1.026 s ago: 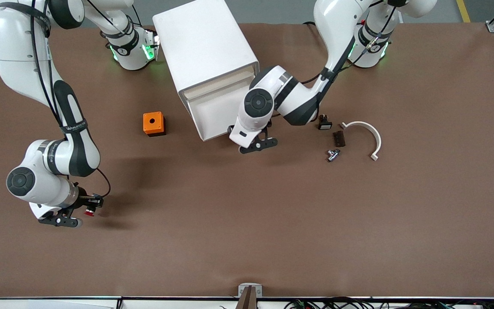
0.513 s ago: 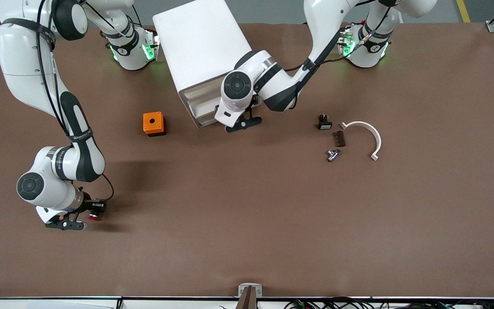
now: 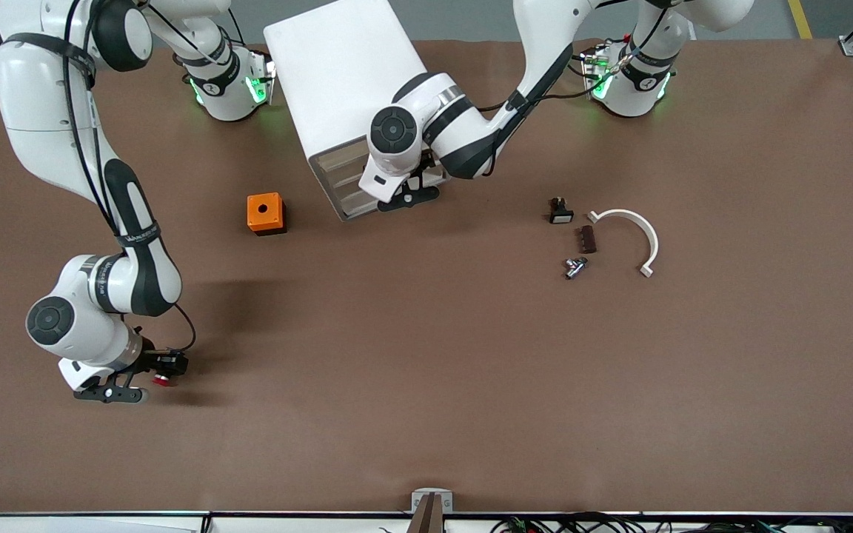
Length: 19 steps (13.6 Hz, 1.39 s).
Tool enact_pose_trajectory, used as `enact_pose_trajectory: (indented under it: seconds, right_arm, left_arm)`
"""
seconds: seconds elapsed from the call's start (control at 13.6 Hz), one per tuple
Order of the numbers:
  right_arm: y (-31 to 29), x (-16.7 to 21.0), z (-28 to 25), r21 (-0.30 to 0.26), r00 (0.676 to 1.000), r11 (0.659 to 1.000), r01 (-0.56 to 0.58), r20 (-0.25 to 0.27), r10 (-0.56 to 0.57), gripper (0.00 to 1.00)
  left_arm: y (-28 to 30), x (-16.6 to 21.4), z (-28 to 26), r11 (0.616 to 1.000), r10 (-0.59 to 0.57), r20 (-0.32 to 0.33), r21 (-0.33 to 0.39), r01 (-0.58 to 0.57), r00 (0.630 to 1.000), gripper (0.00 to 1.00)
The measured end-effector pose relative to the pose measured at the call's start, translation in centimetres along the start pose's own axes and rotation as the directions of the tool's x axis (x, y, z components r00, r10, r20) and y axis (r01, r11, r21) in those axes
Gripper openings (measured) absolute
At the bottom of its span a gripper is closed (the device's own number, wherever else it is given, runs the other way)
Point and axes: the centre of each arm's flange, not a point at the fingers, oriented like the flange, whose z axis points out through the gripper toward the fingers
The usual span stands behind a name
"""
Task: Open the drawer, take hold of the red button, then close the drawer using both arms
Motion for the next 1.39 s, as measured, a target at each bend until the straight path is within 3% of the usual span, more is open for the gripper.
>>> enact_pose_trajectory:
  seconds: [0.07,0.15,0.37,0.66,1.03,1.39]
  right_arm:
    - [0.0,0.2,-0.4,0.001,1.0,1.0,0.001,0.0,-0.001,0.99]
    - [-0.1,0.4,-0.9,0.001,1.0,1.0,0.002,0.006,-0.002,1.0]
    - [0.0,0.6,-4.5,0.005,0.998,1.0,0.0,0.056,-0.001,1.0]
    - [0.4,-0.3,-16.0,0.017,0.992,1.0,-0.026,0.127,0.024,1.0]
    - [1.0,-2.0,-26.7,0.022,0.989,0.997,-0.08,0.126,0.077,1.0]
    - [1.4,-2.0,-33.3,0.02,0.986,0.996,-0.083,0.148,0.079,1.0]
  left_arm:
    - [-0.1,0.3,-0.2,1.0,-0.004,-0.003,-0.003,0.004,1.0,1.0]
    - [-0.3,1.0,-0.4,1.0,-0.015,-0.008,-0.008,0.015,1.0,1.0]
    - [-2.2,6.8,-3.4,0.995,-0.091,-0.061,-0.042,0.088,0.994,1.0]
    - [-7.3,15.5,-10.8,0.985,-0.165,-0.228,-0.077,0.152,0.959,1.0]
    - [-16.4,23.4,-20.0,0.942,-0.319,-0.275,-0.195,0.272,0.907,1.0]
    - [-28.2,27.5,-28.4,0.97,-0.232,-0.332,-0.147,0.192,0.915,1.0]
